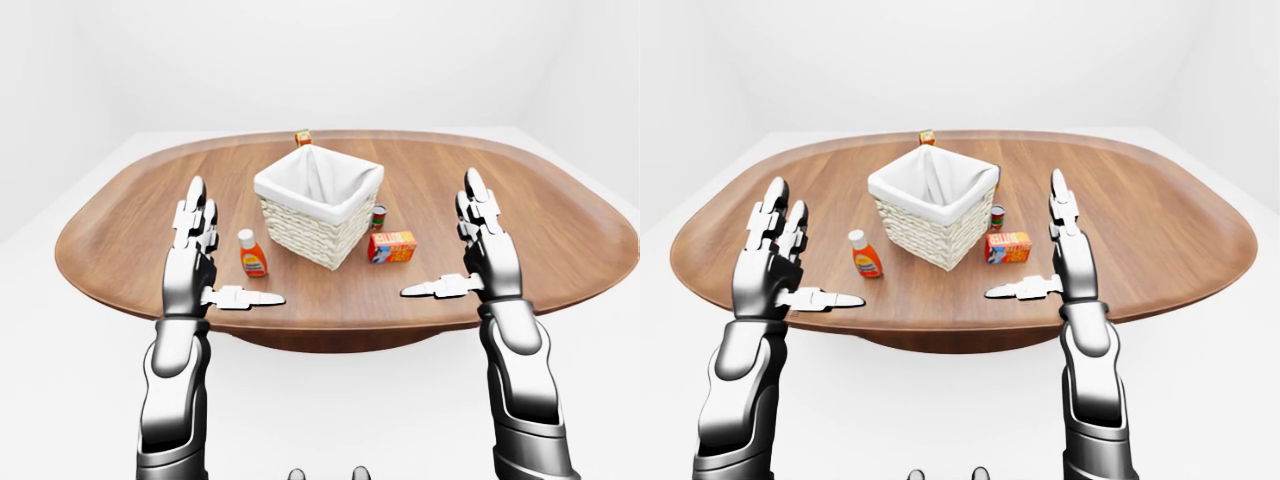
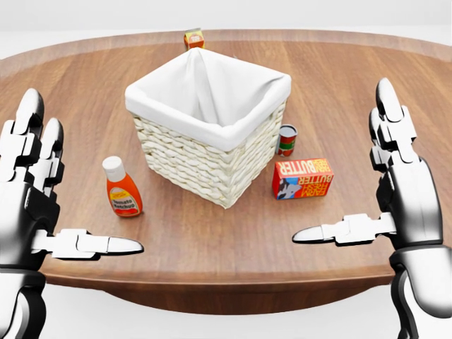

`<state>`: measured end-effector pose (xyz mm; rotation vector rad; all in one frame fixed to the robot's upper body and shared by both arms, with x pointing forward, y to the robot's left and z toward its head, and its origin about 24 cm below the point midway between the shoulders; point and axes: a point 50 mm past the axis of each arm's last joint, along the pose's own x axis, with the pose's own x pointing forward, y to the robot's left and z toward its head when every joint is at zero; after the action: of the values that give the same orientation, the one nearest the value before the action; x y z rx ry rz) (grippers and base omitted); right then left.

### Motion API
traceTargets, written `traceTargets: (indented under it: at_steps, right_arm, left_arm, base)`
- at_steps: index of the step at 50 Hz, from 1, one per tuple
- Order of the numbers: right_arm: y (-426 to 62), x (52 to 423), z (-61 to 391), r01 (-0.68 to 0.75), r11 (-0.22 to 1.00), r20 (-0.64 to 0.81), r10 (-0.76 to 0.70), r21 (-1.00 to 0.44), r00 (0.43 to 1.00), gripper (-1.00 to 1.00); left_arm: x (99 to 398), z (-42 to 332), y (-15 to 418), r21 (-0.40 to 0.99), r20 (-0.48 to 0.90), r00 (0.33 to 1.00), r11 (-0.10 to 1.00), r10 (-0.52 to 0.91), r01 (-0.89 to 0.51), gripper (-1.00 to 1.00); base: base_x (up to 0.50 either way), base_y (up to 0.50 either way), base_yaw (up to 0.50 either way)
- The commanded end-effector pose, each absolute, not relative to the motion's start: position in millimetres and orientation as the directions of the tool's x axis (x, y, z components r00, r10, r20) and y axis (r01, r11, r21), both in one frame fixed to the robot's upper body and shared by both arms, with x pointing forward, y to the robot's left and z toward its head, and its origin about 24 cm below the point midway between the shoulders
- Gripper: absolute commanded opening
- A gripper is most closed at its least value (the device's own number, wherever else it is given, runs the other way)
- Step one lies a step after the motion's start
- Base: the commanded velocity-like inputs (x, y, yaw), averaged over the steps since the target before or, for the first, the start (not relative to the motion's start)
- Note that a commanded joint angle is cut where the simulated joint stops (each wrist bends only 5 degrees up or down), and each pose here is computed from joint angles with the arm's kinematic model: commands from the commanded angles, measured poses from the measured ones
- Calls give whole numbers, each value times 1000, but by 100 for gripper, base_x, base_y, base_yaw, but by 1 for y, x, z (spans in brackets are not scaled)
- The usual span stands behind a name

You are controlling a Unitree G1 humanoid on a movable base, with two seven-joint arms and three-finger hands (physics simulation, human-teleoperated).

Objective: Pick up the butter and put it in the basket.

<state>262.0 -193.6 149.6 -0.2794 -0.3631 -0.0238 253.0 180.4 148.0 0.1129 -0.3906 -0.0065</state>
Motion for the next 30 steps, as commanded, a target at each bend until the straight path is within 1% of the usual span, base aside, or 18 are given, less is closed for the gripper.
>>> traceTargets:
  at_steps: [1, 30]
  right_arm:
    - [-194, 262, 151, 70, 962, 359, 31, -264, 933, 100]
    - [-193, 261, 147, 60, 959, 339, 39, -276, 940, 100]
  left_arm:
    - [251, 150, 181, 112, 388, 921, 993, -27, -18, 100]
    - [251, 146, 180, 107, 373, 928, 994, -28, -13, 100]
  base:
    - [34, 0, 0]
    - [34, 0, 0]
